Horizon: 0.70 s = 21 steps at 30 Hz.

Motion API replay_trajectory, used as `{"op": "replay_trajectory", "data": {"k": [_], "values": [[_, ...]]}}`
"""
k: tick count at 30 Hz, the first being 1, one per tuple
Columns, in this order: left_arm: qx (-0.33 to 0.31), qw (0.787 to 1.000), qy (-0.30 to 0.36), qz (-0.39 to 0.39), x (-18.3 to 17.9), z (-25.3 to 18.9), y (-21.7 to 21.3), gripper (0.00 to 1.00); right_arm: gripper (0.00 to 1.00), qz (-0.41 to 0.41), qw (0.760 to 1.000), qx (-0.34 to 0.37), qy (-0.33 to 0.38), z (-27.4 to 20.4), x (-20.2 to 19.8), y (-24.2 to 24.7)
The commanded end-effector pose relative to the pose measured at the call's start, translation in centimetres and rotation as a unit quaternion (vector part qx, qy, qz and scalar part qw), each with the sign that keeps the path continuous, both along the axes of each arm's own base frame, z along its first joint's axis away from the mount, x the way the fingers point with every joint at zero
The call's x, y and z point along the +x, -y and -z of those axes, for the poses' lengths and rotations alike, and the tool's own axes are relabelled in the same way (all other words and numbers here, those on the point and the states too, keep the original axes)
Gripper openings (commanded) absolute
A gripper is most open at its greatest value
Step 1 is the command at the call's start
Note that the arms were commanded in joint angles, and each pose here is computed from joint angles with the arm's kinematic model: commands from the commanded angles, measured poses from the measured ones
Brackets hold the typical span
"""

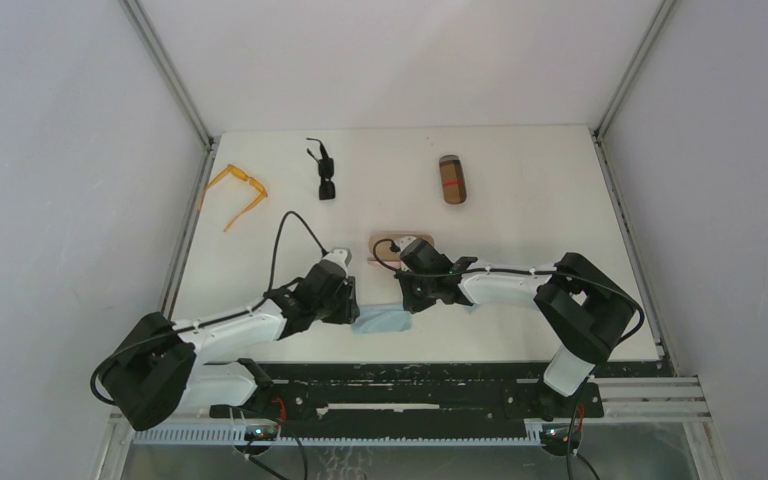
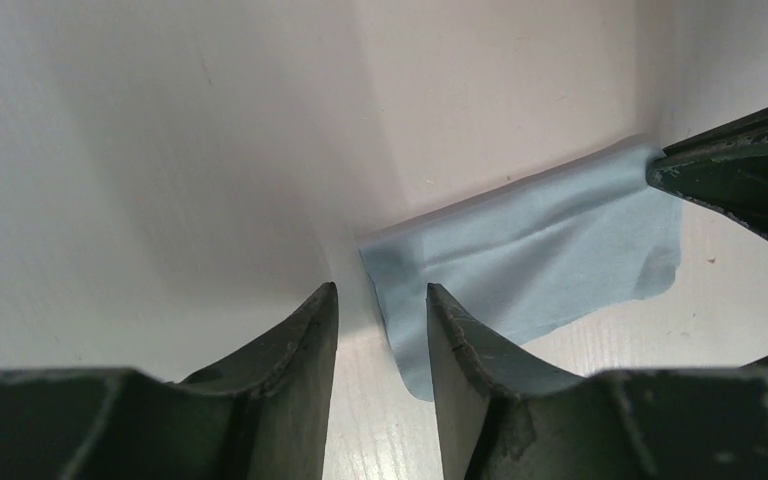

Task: Organize the sunglasses
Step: Pick up the glasses cleaning cloth from the center of the board.

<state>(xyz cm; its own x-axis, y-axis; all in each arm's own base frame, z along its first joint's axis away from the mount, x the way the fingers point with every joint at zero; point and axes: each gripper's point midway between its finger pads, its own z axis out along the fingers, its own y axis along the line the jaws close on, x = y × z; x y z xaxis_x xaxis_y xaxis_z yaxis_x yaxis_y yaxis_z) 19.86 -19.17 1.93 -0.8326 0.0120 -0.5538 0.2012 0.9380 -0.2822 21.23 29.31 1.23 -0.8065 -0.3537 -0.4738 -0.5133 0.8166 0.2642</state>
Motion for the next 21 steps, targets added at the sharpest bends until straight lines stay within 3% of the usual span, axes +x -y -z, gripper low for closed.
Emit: {"op": "replay_trajectory", "data": {"k": [1,11,17,21], "values": [[-0.016,0.999,0.034,-0.004,2.0,-2.3,0.9,0.43,0.00,-0.011,1.000,0.014,0.025,-1.3,0.8,-0.5],[-0.019,1.000,0.009,0.023,1.7,-1.2,2.0,0.40,0.00,-0.011,0.999,0.016,0.026,-1.5,0.9,-0.6],[-0.016,0.999,-0.008,0.026,0.8,-0.1,1.7,0.32,0.00,-0.011,0.999,0.017,0.027,-1.6,0.9,-0.6],[-0.014,0.999,-0.013,0.027,0.6,0.3,1.5,0.17,0.00,-0.010,0.999,0.018,0.030,-1.8,1.0,-0.6]]}}
